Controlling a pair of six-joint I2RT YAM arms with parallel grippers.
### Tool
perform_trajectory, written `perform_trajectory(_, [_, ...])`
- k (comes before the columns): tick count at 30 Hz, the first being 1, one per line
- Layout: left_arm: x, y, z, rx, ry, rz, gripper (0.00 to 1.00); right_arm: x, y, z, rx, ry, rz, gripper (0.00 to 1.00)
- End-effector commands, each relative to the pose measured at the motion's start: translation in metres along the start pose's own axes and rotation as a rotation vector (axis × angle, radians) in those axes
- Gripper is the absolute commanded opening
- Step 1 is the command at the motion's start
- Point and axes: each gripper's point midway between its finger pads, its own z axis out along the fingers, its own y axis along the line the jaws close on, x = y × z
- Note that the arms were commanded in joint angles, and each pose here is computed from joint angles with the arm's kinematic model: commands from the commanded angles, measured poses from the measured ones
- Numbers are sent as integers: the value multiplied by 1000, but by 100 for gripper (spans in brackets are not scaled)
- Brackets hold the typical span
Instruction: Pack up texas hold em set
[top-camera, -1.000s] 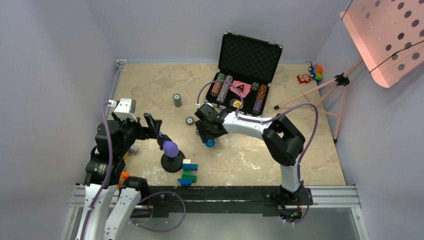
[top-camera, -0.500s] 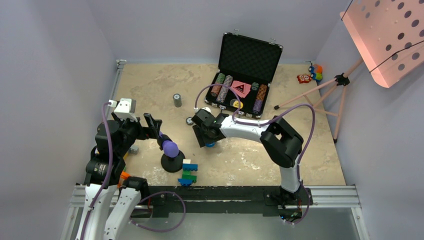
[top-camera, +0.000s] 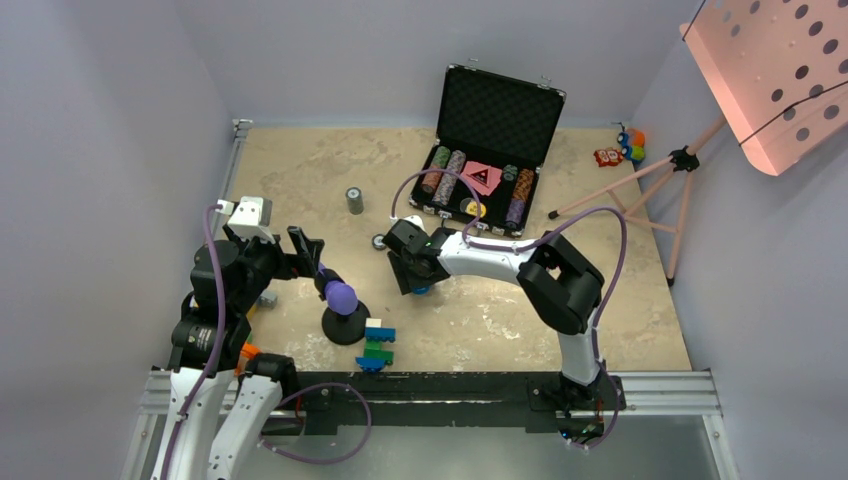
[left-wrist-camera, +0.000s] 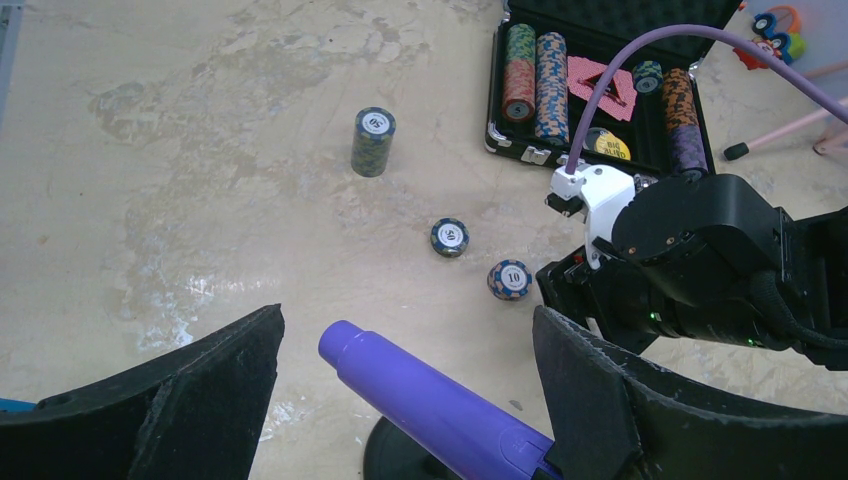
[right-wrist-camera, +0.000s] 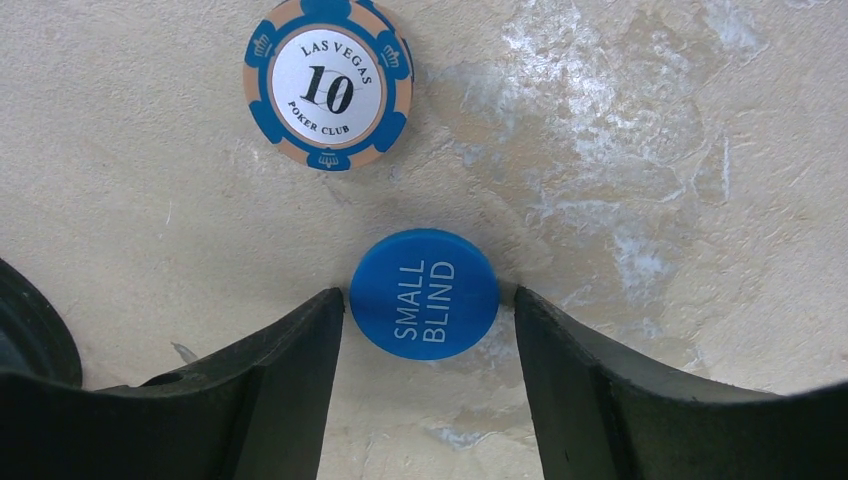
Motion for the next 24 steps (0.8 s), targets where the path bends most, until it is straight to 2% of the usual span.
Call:
perform_trajectory(1, [-5,-2,0,14,-21,21,98,2,-4,2,47,5,1,65])
perform_trajectory(18, [-5,-3,0,16,-22,21,98,1,-7,0,64,4,14,45])
perform_trajectory(24, [-4,-2,0,14,-21,21,98,-8,-4,-15,32,-31,28,42])
